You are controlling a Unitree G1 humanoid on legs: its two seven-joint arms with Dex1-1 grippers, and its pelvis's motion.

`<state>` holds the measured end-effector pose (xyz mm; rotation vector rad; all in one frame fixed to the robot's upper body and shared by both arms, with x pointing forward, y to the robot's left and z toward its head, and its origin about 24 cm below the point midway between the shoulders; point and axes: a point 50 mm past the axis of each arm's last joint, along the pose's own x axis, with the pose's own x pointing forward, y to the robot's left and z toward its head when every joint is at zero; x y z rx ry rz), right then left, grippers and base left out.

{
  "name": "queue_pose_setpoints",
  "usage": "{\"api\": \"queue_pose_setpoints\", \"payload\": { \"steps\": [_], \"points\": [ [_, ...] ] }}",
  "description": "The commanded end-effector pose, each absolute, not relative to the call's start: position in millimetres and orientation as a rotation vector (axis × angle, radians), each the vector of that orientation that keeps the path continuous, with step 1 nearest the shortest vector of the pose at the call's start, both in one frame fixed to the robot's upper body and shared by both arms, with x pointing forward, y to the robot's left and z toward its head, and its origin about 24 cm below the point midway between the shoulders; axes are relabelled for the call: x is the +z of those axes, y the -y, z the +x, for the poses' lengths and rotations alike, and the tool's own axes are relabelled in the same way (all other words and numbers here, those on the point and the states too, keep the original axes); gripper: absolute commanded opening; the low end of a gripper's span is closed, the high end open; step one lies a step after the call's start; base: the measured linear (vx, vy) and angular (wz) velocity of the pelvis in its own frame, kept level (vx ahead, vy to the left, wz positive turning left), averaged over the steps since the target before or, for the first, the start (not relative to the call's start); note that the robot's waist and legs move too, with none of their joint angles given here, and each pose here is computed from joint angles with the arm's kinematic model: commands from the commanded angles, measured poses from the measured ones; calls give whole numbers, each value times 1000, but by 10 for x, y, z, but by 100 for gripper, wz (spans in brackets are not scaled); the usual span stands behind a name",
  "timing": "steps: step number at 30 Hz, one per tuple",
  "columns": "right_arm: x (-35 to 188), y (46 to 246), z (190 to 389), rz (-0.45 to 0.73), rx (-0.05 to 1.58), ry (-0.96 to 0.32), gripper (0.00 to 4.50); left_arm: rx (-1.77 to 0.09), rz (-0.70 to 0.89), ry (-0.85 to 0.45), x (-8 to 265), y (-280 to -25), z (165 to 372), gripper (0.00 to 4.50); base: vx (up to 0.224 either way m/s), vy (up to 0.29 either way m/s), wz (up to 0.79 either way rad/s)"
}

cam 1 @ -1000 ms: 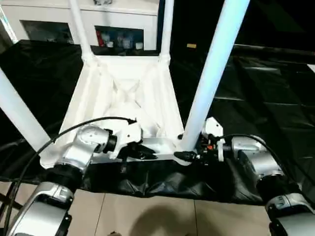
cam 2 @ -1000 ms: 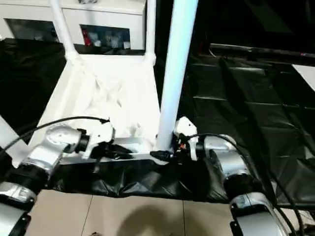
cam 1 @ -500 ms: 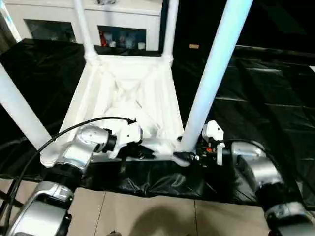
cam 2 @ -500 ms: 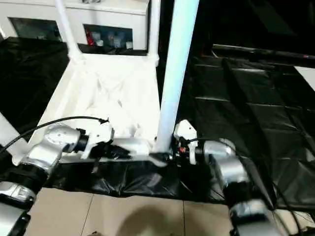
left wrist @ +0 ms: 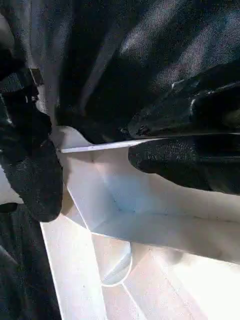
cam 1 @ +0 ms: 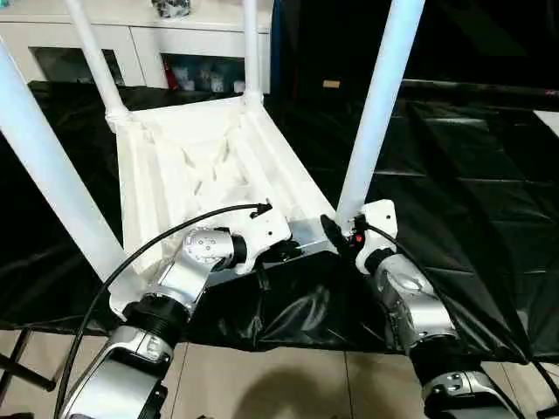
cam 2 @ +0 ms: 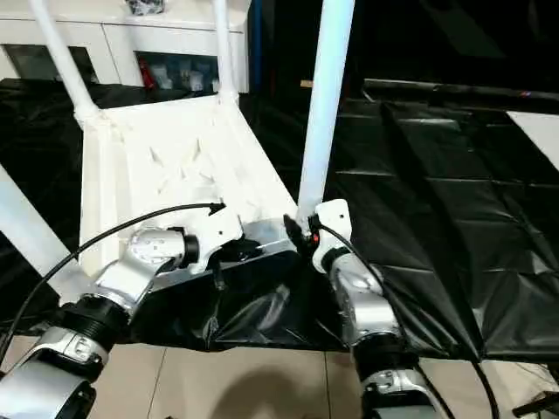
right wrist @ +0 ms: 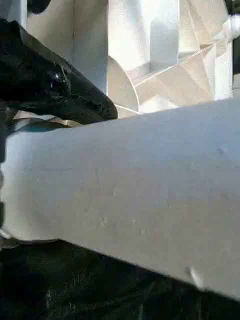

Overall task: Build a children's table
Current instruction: Rotate leg to tighten

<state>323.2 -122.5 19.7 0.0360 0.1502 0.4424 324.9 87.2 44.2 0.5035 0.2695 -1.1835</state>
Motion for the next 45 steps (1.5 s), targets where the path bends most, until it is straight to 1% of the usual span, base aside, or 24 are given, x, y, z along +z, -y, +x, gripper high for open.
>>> {"api": "queue_pose_setpoints", "payload": {
  "steps": [1,3,4,7,10,11,12,15,16,18,20,21,23,25,27,30,33,36,40,42,45],
  "points": [
    [395,969,3238,14,666,-62,360,-1294,460,-175,513,-631,3180,0,0,0,0],
    [387,1076,3238,-36,723,-84,379,-1297,468,-186,513,-725,3192,0,0,0,0],
    [379,1150,3238,-57,751,-102,379,-1306,465,-195,511,-773,3192,0,0,0,0],
    [400,1287,3227,-75,824,-123,379,-1340,457,-216,503,-870,3182,0,0,0,0],
    [421,1349,3206,-86,891,-133,379,-1370,452,-224,498,-927,3167,0,0,0,0],
    [441,1403,3139,-114,1017,-143,379,-1377,408,-215,512,-998,3177,0,0,0,0],
    [445,1433,3107,-131,1077,-153,379,-1390,390,-216,516,-1043,3177,0,0,0,0],
    [443,1460,3091,-132,1123,-174,379,-1426,395,-244,506,-1117,3161,0,0,0,0],
    [443,1473,3078,-134,1171,-195,365,-1452,399,-266,510,-1181,3155,0,0,0,0],
    [440,1479,3071,-146,1207,-214,356,-1464,406,-278,522,-1231,3158,0,0,0,0],
    [438,1486,3073,-161,1236,-230,328,-1475,419,-287,534,-1269,3161,0,0,0,0],
    [441,1491,3082,-170,1252,-243,322,-1490,427,-297,542,-1293,3157,0,0,0,0],
    [440,1497,3085,-172,1272,-260,317,-1506,430,-306,547,-1314,3153,0,0,0,0],
    [438,1500,3085,-181,1282,-269,289,-1517,438,-313,549,-1327,3149,0,0,0,0],
    [441,1505,3084,-185,1288,-270,280,-1524,444,-316,550,-1339,3148,0,0,0,0],
    [442,1509,3077,-180,1300,-274,249,-1531,441,-318,560,-1358,3152,0,0,0,0],
    [443,1507,3074,-177,1318,-279,240,-1540,438,-320,567,-1377,3154,0,0,0,0],
    [439,1507,3069,-176,1326,-283,209,-1544,438,-323,567,-1383,3151,0,0,0,0],
    [400,1505,3030,-165,1332,-296,201,-1548,439,-332,561,-1395,3148,0,0,0,0],
    [340,1469,2974,-124,1313,-307,201,-1522,439,-326,547,-1369,3153,0,0,0,0],
    [218,1407,2926,-120,1229,-318,201,-1460,471,-328,511,-1292,3175,0,0,0,0]
  ]
}}
